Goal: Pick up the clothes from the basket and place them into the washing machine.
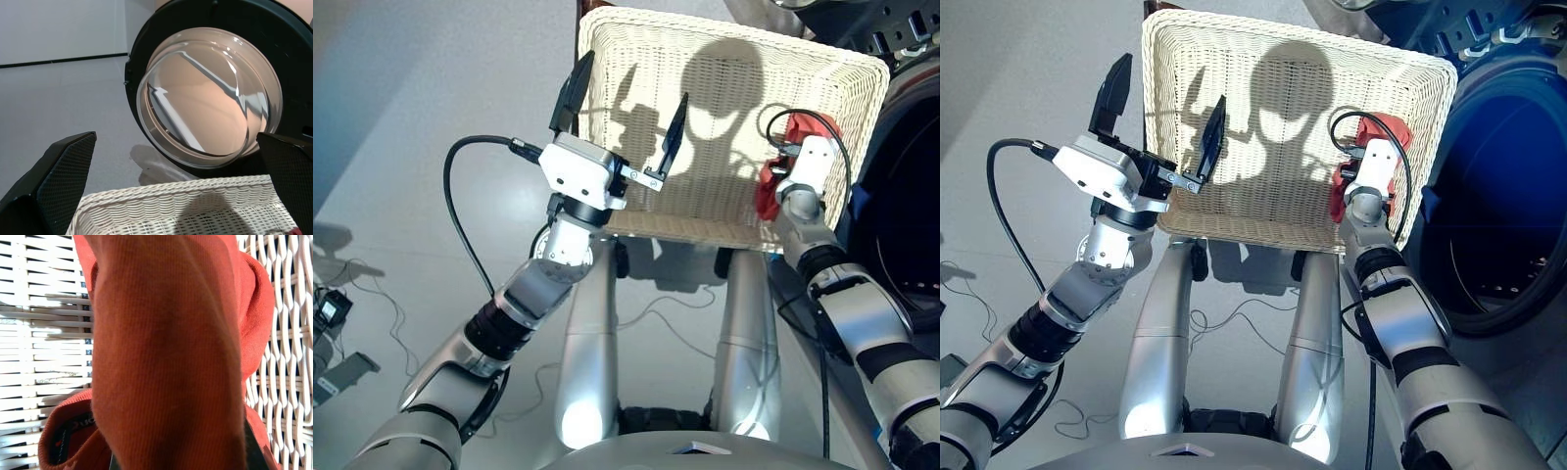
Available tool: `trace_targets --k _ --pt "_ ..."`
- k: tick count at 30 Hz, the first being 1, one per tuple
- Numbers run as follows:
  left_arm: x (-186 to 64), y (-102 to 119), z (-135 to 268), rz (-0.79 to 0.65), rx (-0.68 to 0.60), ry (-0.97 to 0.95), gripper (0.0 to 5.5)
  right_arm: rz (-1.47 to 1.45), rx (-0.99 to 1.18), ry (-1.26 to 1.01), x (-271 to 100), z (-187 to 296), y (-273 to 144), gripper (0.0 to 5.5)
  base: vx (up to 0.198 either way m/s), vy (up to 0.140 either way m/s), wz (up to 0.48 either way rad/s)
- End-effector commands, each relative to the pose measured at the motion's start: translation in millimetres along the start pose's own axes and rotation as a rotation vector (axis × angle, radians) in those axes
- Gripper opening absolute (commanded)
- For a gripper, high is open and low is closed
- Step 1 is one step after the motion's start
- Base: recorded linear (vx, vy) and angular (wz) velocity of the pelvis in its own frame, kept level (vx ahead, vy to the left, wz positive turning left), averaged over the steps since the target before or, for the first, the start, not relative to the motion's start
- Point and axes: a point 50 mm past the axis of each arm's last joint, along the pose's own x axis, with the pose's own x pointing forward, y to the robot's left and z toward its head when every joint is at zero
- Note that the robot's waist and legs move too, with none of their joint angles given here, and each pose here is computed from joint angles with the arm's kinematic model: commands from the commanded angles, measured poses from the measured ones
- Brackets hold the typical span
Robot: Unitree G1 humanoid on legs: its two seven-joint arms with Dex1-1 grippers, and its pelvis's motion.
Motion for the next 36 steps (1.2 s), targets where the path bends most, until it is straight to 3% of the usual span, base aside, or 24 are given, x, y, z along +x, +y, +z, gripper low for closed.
trace_targets --k 1,8,15,18,26,36 --pt "1.6 1.1 30.6 0.007 -0.034 -0.149 5.5 -0.006 0.065 -0.007 -4.7 -8.1 -11.3 0.0 0.0 0.0 0.0" --pt "-6.2 10.2 28.7 0.04 0.02 -0.129 5.5 0.143 0.202 -0.142 -34.8 -10.8 -0.5 0.0 0.0 0.0 0.0" --pt "-10.8 17.1 29.3 0.046 0.084 -0.126 5.5 0.082 0.303 -0.238 -55.2 -10.0 -30.9 0.0 0.0 0.0 0.0" --pt "-14.3 23.7 32.4 0.078 0.125 -0.134 5.5 -0.167 0.413 -0.358 -64.3 0.5 -70.7 0.0 0.0 0.0 0.0" --pt "-14.3 27.7 40.5 0.126 0.143 -0.188 5.5 -0.711 0.423 -0.442 -70.7 3.5 -132.3 0.0 0.0 0.0 0.0" --pt "-7.9 19.4 43.2 0.084 0.109 -0.219 5.5 -0.911 0.27 -0.335 -48.4 15.1 -181.2 0.0 0.0 0.0 0.0"
